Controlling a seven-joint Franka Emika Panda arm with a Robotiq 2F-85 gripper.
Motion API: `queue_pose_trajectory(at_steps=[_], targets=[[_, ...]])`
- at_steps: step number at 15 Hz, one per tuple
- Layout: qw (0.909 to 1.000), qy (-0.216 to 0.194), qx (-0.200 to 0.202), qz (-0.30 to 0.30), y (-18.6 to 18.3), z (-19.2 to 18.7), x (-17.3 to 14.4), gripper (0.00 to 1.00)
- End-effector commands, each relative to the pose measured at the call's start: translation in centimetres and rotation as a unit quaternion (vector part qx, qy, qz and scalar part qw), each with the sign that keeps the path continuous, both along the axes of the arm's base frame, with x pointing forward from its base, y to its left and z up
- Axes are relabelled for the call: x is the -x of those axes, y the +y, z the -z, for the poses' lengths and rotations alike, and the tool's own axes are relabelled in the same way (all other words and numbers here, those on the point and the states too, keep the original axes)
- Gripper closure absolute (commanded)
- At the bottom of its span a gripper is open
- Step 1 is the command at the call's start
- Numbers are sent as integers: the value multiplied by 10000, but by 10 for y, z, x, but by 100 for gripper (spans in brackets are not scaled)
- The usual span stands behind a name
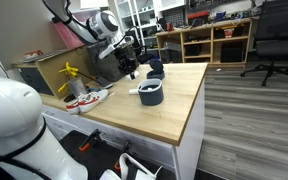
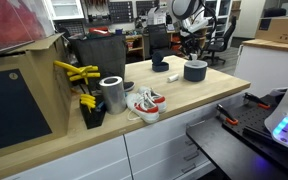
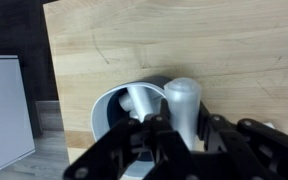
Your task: Put the two white objects in the white and grey container.
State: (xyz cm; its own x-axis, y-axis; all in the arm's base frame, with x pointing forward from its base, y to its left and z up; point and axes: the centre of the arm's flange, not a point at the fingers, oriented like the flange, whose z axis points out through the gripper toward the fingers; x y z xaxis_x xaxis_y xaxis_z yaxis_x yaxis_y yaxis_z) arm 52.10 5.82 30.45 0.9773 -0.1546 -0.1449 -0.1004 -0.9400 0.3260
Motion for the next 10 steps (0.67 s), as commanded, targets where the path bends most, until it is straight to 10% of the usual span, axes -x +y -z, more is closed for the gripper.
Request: queue_pose_trajectory(at_steps=[1, 10], targets=[[9994, 317, 155, -29, -29, -3, -13, 93], [9964, 667, 491, -163, -47, 27, -30, 93]])
